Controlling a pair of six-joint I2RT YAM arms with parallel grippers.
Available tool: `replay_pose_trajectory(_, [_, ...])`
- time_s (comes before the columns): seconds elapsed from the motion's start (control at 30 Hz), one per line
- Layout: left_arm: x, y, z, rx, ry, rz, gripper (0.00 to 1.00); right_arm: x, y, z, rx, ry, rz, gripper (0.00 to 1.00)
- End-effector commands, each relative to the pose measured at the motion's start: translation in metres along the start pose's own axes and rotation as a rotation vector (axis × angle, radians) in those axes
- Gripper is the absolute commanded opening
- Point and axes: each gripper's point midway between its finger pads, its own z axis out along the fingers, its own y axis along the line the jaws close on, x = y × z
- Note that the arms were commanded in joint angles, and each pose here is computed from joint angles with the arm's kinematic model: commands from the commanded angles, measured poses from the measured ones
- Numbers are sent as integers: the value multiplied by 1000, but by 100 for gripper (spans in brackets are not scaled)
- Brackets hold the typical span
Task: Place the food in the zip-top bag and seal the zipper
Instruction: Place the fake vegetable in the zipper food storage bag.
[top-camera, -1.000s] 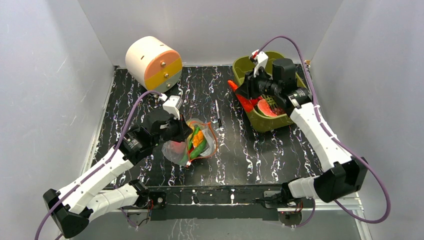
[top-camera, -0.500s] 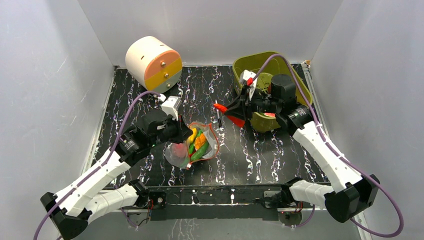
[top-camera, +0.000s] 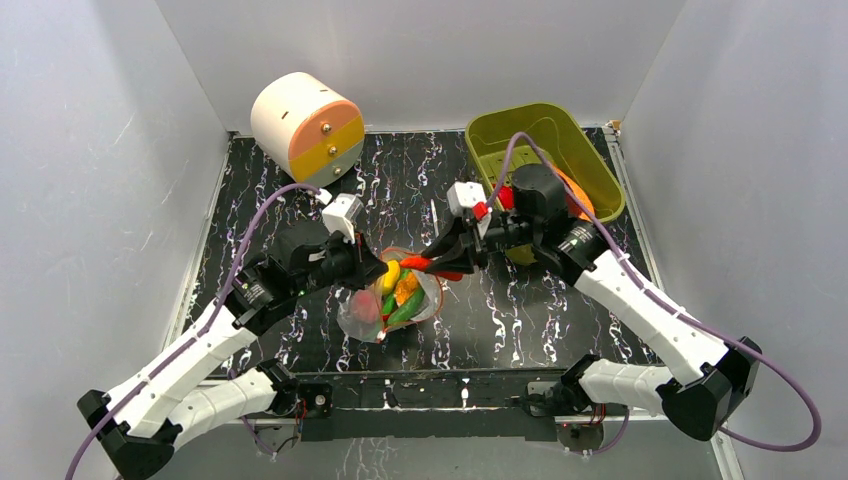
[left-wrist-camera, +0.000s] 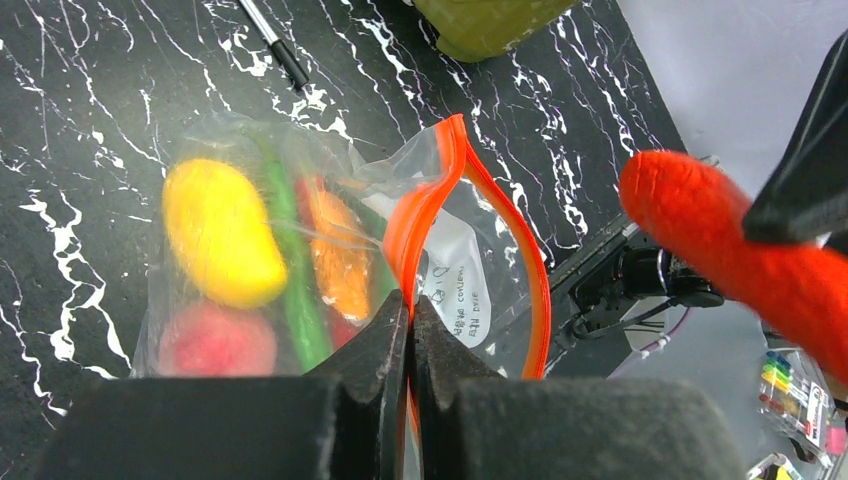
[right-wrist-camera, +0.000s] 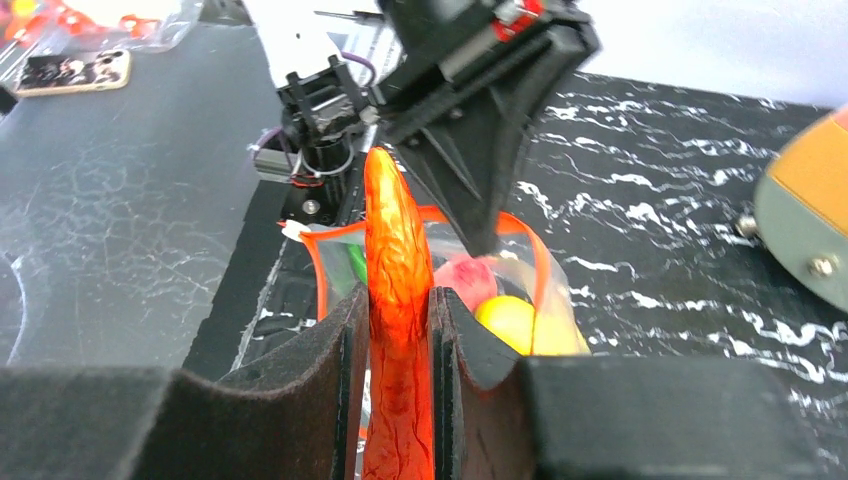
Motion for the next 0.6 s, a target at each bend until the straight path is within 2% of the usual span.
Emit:
replay_pose_trajectory(0.0, [-17,-23,-15,100,-56,16,0,-18,15,17,-69,-44,-151,12])
replay_pose_trajectory(0.2, [-17,-28,-19,137,-72,17,0,-13,46,35,-222,-57,-320,10])
replay_pose_trajectory(0.47, [-16,-39,-26,209,-78,34,0,4,46,53,-261,-1,-355,9])
replay_pose_trajectory(0.57, [-14,-42,-26,227,-70,41,0,19,41,54,-250,57,-360,8])
